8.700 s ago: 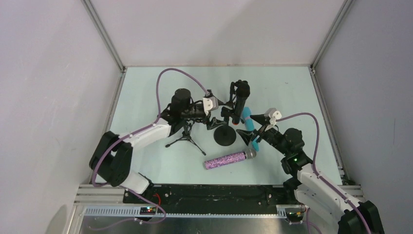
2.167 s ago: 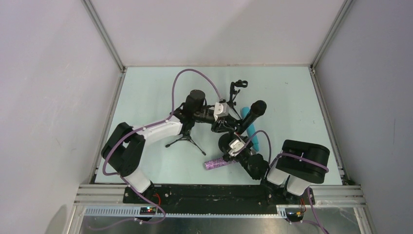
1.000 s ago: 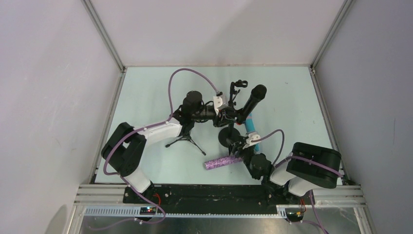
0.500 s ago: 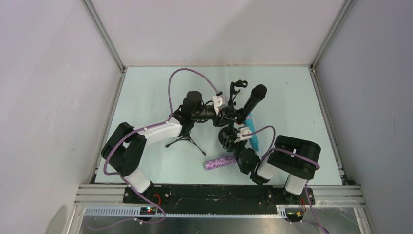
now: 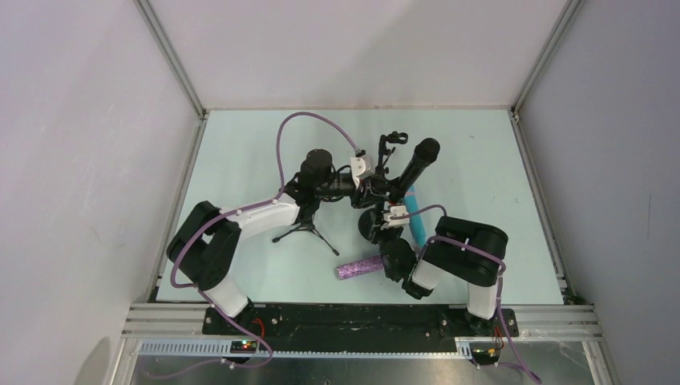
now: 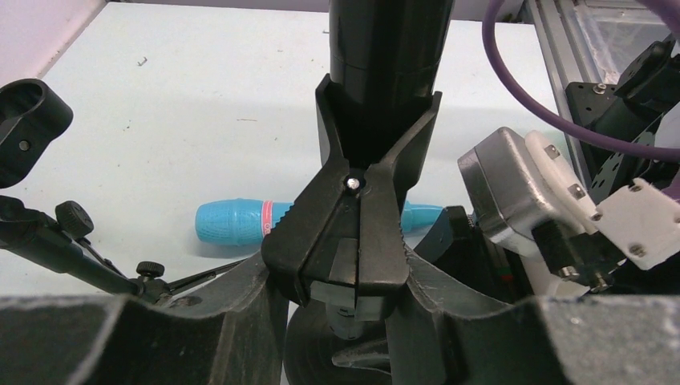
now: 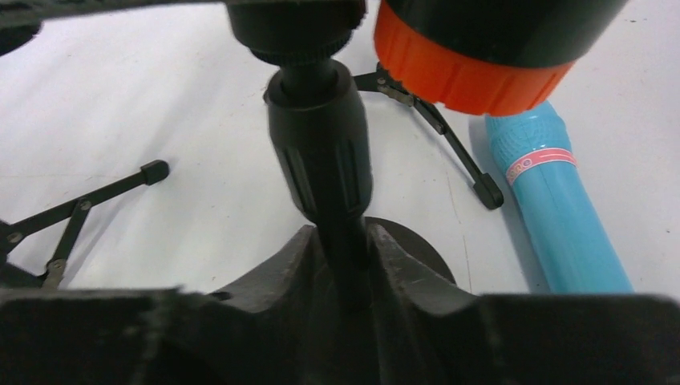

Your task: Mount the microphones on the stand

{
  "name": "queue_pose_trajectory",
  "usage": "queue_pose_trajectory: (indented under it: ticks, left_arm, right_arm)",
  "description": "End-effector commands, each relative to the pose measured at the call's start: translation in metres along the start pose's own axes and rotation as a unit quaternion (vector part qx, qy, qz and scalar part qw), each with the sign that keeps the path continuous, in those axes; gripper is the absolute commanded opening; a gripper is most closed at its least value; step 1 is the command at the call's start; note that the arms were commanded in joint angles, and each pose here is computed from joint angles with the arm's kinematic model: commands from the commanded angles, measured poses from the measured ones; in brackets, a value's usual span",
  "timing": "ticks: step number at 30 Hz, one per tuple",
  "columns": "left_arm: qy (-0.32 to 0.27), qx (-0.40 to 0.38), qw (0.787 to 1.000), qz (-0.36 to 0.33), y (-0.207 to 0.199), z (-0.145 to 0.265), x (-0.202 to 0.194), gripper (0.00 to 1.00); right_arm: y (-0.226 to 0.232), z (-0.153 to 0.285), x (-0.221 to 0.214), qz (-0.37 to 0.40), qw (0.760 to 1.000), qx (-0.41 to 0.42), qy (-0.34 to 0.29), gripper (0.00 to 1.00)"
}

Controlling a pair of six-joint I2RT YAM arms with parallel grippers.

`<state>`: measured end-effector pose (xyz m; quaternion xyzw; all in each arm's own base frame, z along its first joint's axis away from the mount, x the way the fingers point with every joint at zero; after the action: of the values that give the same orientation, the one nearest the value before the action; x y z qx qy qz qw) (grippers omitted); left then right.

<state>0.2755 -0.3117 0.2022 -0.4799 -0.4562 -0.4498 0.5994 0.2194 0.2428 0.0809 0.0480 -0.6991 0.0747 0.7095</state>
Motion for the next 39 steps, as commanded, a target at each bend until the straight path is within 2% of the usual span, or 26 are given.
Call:
queue_pose_trajectory:
  ticks: [1, 10, 24, 39]
  left_arm:
    - [-0.039, -0.018, 0.999, -0.027, -0.004, -0.002, 0.02, 0.0]
    - [-0.047, -0.022, 0.998, -0.032, -0.007, 0.0, 0.027, 0.0]
    - [-0.076, -0.032, 0.996, -0.04, -0.018, 0.006, 0.049, 0.0]
    - [-0.125, -0.038, 0.989, -0.065, -0.037, 0.022, 0.094, 0.0]
  right_arm:
    - [-0.001, -0.009, 0.004, -0.013, 0.999, -0.039, -0.013, 0.31]
    - [-0.006, -0.012, 0.002, -0.003, 0.998, -0.059, -0.01, 0.0]
    - [-0.009, -0.009, -0.008, 0.026, 0.997, -0.068, 0.0, 0.0]
    - [-0.006, -0.007, -0.016, 0.043, 0.997, -0.06, 0.008, 0.0]
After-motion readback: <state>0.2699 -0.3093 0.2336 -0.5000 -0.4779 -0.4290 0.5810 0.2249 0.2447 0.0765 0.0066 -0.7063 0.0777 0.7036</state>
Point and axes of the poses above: each gripper's point midway between its finger pads, its own z axis back along the fingers, its own y axis along the line the jaws close on, x = y × z, the point moved 7 cm from there along z, back along the fingers, and after that the axes turned 11 degrees about z, right-handed, at the moved point
